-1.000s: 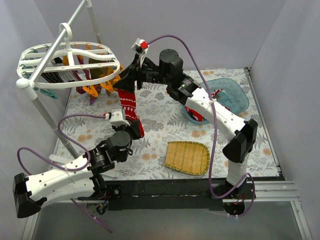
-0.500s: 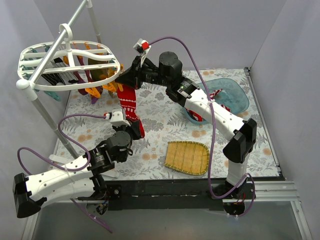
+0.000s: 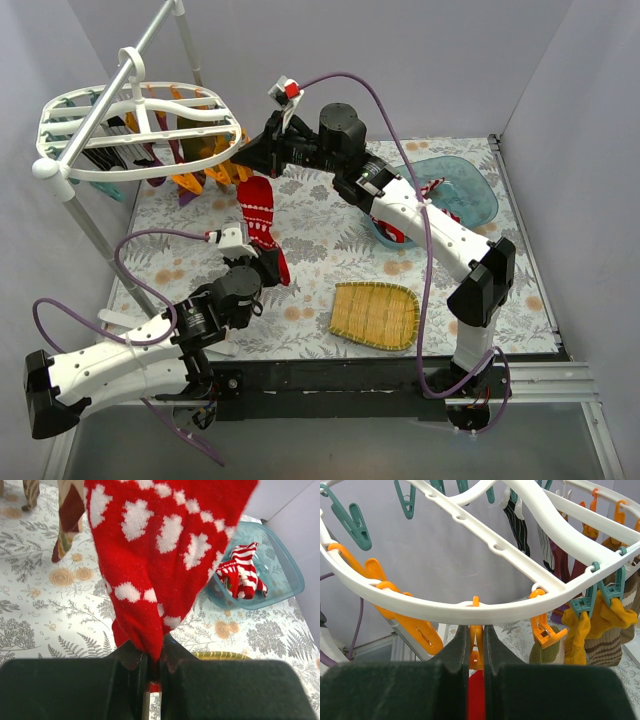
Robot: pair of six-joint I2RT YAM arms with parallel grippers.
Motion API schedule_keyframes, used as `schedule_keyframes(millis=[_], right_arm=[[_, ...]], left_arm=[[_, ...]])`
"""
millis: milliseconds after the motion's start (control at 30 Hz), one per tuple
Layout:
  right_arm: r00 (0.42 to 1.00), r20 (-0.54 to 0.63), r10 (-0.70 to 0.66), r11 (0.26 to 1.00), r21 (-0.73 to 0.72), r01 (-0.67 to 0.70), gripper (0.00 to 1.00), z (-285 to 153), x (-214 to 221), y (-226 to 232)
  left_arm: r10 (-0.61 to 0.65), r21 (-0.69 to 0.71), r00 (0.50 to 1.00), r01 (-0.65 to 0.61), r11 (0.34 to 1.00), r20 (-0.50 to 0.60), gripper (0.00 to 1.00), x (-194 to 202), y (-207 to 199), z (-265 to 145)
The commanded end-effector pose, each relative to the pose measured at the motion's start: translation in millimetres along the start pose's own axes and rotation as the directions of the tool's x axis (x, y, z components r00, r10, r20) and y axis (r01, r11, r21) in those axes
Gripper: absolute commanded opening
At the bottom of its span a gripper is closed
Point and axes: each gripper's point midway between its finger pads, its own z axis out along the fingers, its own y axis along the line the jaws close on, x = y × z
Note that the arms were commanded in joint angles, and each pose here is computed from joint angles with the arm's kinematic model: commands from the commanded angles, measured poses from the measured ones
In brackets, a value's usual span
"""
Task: Remove the socks clipped to the hanger
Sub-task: Remove the sock from the hanger, then place the sock in the bin.
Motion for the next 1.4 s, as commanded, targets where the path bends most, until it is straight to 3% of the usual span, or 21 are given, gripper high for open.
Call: schedule_keyframes(millis=[0, 167, 267, 300, 400, 600, 700, 967, 1100, 1367], right_arm=[[0.996, 0.076, -0.052, 0.999, -0.013, 0.053, 0.01, -11.2, -34.9, 18.0], [0.996, 0.074, -0.056, 0.998, -0.009, 0.057, 0.02, -12.7, -35.0, 18.1], [0.996, 0.068, -0.054, 0.998, -0.006, 0.055, 0.28, -15.6, -32.2, 18.5], [0.996, 0.069, -0.056, 0.998, -0.004, 0.056, 0.42, -17.0, -31.5, 18.8], [0.997, 0.059, -0.057, 0.998, 0.005, 0.057, 0.64, -22.1, -25.2, 18.3], [0.995, 0.076, -0.064, 0.998, 0.026, 0.063, 0.75, -40.7, -28.9, 25.7], [0.997, 0.061, -0.05, 0.996, 0.077, 0.045, 0.85, -50.1, -15.4, 18.3], [0.995, 0.102, -0.024, 0.945, 0.327, -0.011, 0.91, -124.2, -4.8, -3.0], [0.986, 0.16, -0.055, 0.864, 0.502, -0.033, 0.91, -178.1, -17.5, -10.8], [0.977, 0.192, -0.096, 0.754, 0.654, -0.055, 0.93, -255.8, -18.9, -5.4]], left_arm=[[-0.021, -0.001, 0.999, 0.021, 1.0, -0.044, 0.0, 13.7, 5.9, -2.6], [-0.022, 0.0, 0.998, 0.022, 1.0, -0.054, 0.0, 16.6, 6.4, -2.8], [-0.025, 0.002, 0.998, 0.026, 1.0, -0.052, 0.0, 15.6, 5.5, -2.7], [-0.023, 0.003, 0.998, 0.023, 1.0, -0.054, 0.0, 15.8, 5.3, -2.7], [-0.018, 0.003, 0.998, 0.018, 1.0, -0.054, 0.0, 16.2, 5.3, -2.7], [-0.017, 0.01, 0.999, 0.018, 1.0, -0.051, 0.0, 14.6, 2.4, -1.5], [-0.011, 0.025, 0.999, 0.013, 1.0, -0.05, 0.0, 13.6, -2.0, -0.5], [0.023, 0.086, 0.999, -0.019, 0.996, -0.046, 0.0, 11.2, -30.0, 11.2], [0.035, 0.124, 0.999, -0.03, 0.992, -0.036, 0.0, 10.2, -50.7, 20.6], [0.071, 0.238, 0.997, -0.071, 0.969, 0.008, 0.0, 4.9, -119.9, 46.7]])
